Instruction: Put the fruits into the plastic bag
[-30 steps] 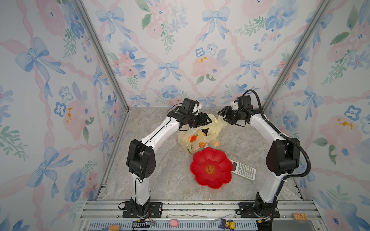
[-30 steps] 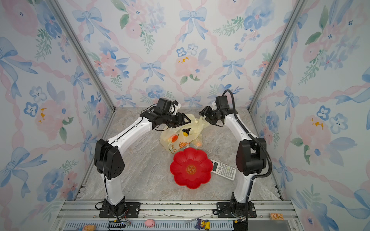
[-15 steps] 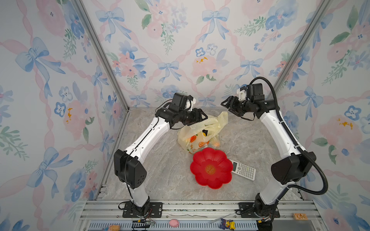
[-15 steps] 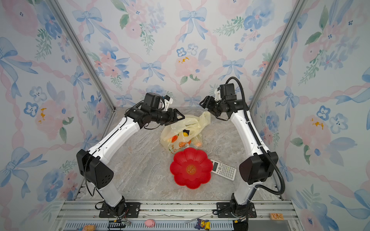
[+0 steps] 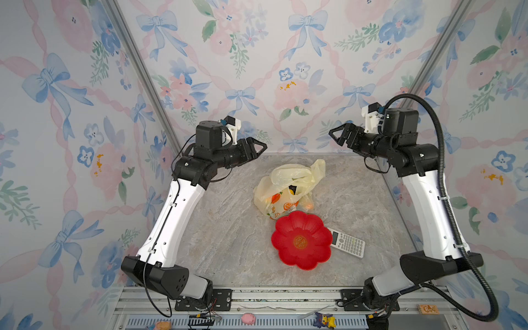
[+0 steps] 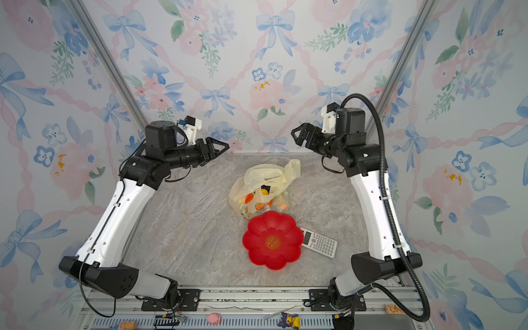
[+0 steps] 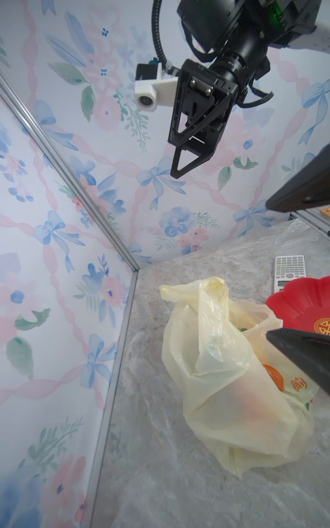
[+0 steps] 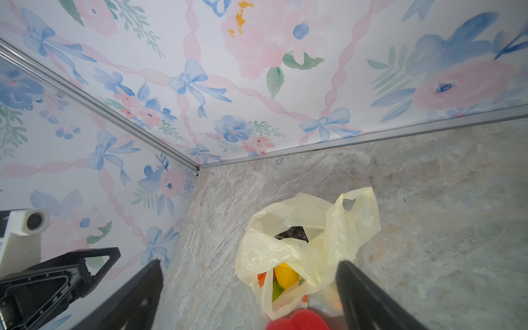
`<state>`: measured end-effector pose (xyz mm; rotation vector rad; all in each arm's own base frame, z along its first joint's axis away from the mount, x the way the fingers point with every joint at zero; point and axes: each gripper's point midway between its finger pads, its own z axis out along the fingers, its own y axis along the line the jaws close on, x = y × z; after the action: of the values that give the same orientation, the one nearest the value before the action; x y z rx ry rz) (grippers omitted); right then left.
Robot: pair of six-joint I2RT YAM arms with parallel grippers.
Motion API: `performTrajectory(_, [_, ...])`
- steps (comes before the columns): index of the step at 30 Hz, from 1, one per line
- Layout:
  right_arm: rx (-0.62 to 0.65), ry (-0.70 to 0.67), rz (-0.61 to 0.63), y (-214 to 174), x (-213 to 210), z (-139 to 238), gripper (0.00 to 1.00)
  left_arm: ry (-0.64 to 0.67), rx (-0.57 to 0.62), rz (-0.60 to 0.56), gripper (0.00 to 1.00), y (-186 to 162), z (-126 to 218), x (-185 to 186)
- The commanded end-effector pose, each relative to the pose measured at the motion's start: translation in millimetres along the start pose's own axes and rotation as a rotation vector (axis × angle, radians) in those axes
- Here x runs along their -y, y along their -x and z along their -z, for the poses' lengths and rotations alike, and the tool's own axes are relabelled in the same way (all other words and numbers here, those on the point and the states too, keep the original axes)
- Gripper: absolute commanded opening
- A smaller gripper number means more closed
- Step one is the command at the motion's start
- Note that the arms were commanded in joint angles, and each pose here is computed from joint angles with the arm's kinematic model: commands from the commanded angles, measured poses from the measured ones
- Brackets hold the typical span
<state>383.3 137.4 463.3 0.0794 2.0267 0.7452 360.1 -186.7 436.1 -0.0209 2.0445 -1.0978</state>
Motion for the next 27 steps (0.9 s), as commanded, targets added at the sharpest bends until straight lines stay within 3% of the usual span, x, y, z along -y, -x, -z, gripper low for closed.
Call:
performTrajectory(1, [0.071,-0.009,0.069,8.1,-2.7,20.0,0.96,0.042,0.057,-0.054,0.71,9.6,20.3,-11.3])
performTrajectory(5, [0.144,0.008,0.085,11.9,-1.4,33.2,0.96,0.119,0.154,-0.111,0.85,25.2,43.7,-20.7])
performTrajectory(7, [0.198,0.015,0.089,13.6,1.5,40.1,0.96,0.149,0.184,-0.125,0.98,28.9,50.5,-23.8])
performTrajectory(11, [0.376,0.028,0.115,17.3,8.5,61.3,0.96,0.226,0.239,-0.11,0.98,32.7,60.0,-36.9])
performTrajectory(17, [0.635,-0.008,0.257,11.3,21.9,97.7,0.96,0.349,0.33,-0.083,0.98,33.4,76.0,-61.6])
performTrajectory(22, [0.647,-0.076,0.379,-3.8,33.9,102.6,0.96,0.465,0.476,-0.095,0.98,33.0,100.7,-86.3])
performTrajectory(27, [0.614,-0.134,0.447,-23.3,51.5,94.0,0.96,0.496,0.631,-0.21,0.98,16.3,121.8,-105.3])
